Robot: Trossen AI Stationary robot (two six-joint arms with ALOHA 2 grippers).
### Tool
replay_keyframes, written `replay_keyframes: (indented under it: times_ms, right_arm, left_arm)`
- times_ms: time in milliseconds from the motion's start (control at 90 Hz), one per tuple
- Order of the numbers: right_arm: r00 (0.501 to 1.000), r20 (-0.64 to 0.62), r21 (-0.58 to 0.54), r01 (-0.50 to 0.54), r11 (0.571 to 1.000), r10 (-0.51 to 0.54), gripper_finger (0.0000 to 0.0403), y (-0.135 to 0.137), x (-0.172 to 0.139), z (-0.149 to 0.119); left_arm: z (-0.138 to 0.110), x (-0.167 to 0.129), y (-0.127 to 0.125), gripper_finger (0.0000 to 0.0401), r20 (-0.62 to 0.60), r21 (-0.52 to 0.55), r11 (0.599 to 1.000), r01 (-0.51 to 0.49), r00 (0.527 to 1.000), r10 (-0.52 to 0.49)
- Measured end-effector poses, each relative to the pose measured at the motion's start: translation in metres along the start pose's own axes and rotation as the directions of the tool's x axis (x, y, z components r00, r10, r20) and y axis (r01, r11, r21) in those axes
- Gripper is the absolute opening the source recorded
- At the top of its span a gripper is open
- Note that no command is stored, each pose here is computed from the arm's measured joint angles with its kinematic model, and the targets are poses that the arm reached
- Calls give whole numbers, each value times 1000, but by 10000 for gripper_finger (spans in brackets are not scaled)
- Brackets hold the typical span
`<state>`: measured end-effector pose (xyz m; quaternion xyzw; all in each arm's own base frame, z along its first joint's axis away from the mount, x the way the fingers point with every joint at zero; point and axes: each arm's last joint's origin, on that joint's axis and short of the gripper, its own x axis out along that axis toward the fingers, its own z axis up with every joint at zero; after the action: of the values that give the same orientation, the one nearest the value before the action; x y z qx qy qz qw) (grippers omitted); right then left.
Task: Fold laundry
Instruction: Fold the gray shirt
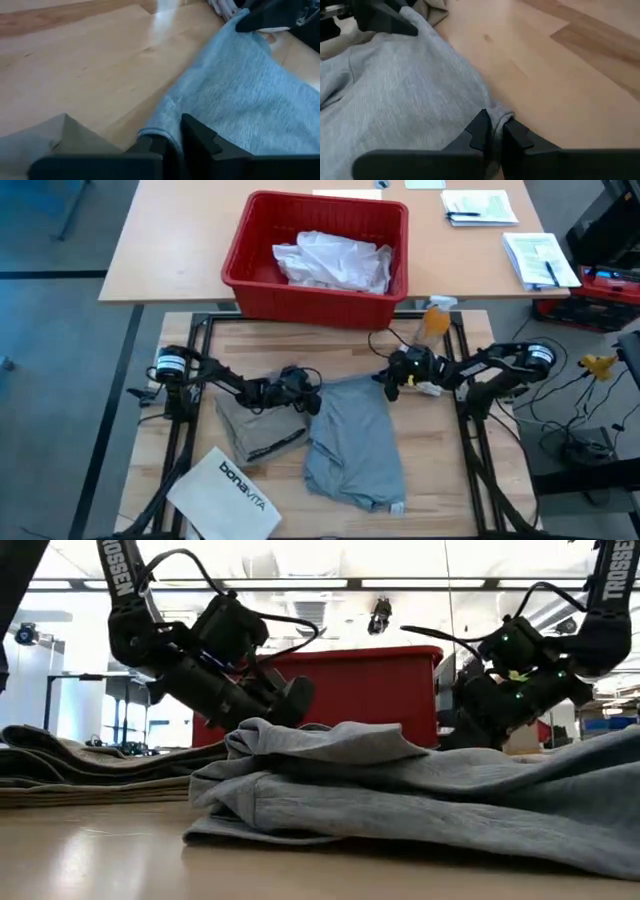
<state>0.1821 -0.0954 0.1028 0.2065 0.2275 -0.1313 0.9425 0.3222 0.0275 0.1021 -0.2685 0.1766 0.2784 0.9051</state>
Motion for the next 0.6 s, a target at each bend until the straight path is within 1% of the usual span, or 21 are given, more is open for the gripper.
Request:
replay_keyframes:
  times_ms: [56, 133, 278, 367, 500, 600]
  right_arm:
    - [1000, 8, -9, -6, 1000, 6, 55, 1, -2, 2]
    - [1000, 16, -30, -11, 999, 12, 100, 3, -5, 4]
    - [1000, 2, -51, 17, 999, -17, 194, 3, -8, 4]
    - [1000, -1, -49, 21, 999, -21, 243, 3, -8, 5]
    - [1000, 21, -17, 21, 1000, -21, 293, 4, -8, 11]
    - [995, 3, -6, 102, 995, -102, 311, 2, -7, 15]
  left_arm:
    - [2, 1, -2, 63, 6, -3, 1000, 4, 1000, -4]
    - [4, 2, -4, 99, 14, -9, 1000, 10, 1000, -10]
    - [5, 3, -5, 180, 1, -7, 1000, 1, 1000, -1]
    - [3, 2, -4, 228, -10, 0, 1000, -8, 1000, 8]
    - [3, 2, -4, 282, -10, 0, 1000, -8, 1000, 8]
    - [4, 2, -4, 309, -9, -1, 1000, -7, 1000, 7]
